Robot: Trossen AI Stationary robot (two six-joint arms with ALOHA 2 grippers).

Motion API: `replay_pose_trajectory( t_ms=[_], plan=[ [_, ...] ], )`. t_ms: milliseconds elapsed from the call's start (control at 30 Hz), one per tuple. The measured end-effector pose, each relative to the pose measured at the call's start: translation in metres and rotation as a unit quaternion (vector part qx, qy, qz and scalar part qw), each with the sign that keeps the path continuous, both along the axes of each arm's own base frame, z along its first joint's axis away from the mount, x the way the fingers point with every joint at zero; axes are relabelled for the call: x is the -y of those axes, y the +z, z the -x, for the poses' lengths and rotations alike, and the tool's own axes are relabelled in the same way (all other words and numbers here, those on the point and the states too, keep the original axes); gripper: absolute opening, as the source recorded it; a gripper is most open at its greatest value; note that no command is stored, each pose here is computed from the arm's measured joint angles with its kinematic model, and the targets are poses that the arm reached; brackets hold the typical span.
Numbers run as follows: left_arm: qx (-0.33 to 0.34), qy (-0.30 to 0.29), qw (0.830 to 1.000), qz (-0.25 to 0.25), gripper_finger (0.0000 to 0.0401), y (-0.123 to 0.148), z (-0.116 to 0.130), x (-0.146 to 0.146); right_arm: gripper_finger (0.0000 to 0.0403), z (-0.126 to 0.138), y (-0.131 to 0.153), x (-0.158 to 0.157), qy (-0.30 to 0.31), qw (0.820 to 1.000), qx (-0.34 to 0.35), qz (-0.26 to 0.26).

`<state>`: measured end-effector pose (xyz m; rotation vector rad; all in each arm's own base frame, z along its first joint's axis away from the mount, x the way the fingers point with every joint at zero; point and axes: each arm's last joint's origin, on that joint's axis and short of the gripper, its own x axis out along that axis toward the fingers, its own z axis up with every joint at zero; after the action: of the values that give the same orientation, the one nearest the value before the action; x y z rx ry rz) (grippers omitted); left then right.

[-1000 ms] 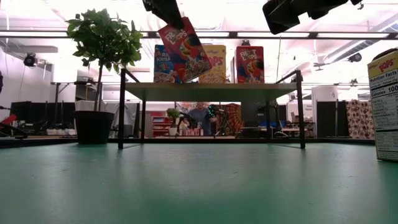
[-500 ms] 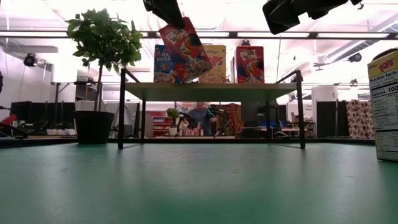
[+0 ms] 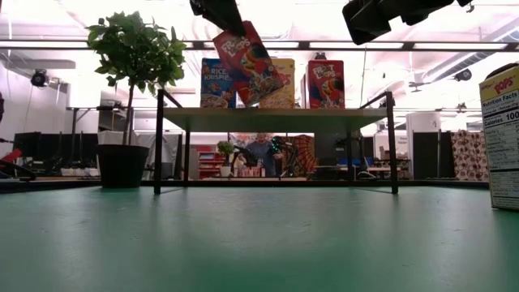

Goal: Stack cereal on shelf
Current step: Put the red cereal box on the shelf aligned with the other red cereal boxes

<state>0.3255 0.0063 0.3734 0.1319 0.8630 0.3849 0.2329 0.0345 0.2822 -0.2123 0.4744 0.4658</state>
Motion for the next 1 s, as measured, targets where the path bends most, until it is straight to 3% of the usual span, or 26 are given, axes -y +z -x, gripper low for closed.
replay_pose_trajectory(
  t_ms=[367, 600, 1000],
  plan=[
    [0.030, 0.011, 0.999, -0.008, 0.0139, 0.005, -0.005, -0.015, 0.0169, 0.001, -0.002, 0.000, -0.007, 1.000, -0.017, -0.010],
    [0.036, 0.014, 0.999, 0.035, 0.0139, 0.004, -0.004, -0.032, 0.0169, 0.001, -0.002, 0.000, -0.007, 1.000, -0.017, -0.009],
    [0.044, 0.012, 0.999, 0.024, 0.0139, 0.001, -0.011, -0.035, 0.0169, 0.001, -0.002, 0.000, -0.007, 1.000, -0.017, -0.009]
  ],
)
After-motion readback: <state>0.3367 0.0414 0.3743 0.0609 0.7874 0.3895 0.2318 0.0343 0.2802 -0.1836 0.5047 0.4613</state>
